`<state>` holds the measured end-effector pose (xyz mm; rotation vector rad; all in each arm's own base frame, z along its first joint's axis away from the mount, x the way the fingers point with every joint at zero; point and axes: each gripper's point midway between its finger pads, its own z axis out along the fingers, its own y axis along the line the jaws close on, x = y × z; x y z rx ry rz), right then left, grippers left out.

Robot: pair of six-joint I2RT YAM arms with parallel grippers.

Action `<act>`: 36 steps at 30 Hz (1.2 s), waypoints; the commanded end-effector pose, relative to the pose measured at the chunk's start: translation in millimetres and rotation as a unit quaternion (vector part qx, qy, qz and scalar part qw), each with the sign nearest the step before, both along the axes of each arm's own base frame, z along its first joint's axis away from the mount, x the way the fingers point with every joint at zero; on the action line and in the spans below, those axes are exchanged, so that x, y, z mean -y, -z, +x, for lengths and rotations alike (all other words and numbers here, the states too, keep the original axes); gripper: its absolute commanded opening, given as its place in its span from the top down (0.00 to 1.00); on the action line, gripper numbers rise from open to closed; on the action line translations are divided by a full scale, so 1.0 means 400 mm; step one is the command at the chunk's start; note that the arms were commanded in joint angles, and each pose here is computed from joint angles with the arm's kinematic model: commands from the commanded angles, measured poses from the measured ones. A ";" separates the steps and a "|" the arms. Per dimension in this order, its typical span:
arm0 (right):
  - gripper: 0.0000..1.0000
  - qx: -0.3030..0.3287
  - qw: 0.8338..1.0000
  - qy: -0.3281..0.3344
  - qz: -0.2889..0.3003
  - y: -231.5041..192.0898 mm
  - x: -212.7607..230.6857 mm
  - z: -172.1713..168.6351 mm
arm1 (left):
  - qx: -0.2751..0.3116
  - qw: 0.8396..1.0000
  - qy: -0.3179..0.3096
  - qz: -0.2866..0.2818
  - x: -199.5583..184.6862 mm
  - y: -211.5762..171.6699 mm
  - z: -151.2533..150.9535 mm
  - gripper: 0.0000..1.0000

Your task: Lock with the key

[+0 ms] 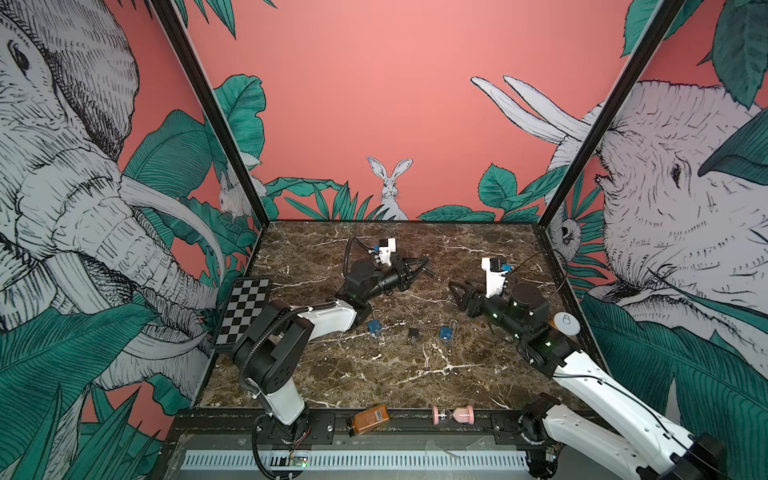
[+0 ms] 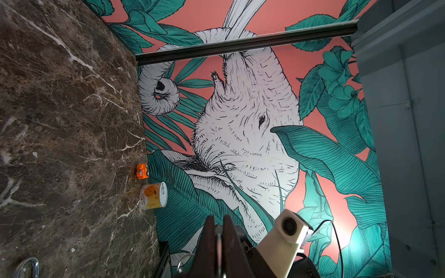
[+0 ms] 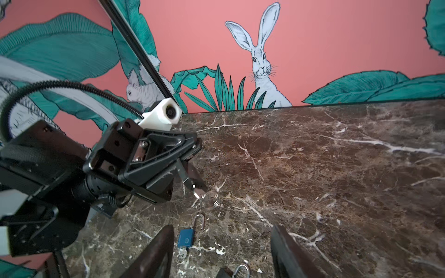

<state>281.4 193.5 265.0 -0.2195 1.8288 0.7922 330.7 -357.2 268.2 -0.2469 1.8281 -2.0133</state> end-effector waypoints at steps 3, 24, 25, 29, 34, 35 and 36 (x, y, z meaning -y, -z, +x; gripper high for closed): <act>0.47 0.009 0.998 -0.015 0.057 -0.029 -0.004 -0.004 | 0.030 0.999 -0.003 -0.033 -0.014 -0.065 -0.010 1.00; 0.45 0.111 0.983 -0.134 -0.066 -0.095 -0.110 0.040 | 0.012 1.000 0.015 -0.019 -0.011 -0.062 -0.030 1.00; 0.46 0.112 0.981 -0.142 -0.073 -0.090 -0.118 0.042 | 0.012 1.000 0.014 -0.019 -0.012 -0.061 -0.030 1.00; 0.49 0.117 0.976 -0.151 -0.108 -0.057 -0.144 0.050 | 0.015 1.000 0.014 -0.018 -0.014 -0.066 -0.032 1.00; 0.54 0.116 0.973 -0.153 -0.129 -0.027 -0.168 0.060 | 0.013 1.000 0.017 -0.019 -0.010 -0.067 -0.030 1.00; 0.54 0.116 0.972 -0.156 -0.129 -0.027 -0.172 0.059 | 0.013 1.000 0.018 -0.019 -0.009 -0.066 -0.030 1.00; 0.57 0.115 0.972 -0.157 -0.128 -0.026 -0.176 0.060 | 0.012 1.000 0.019 -0.019 -0.008 -0.065 -0.030 1.00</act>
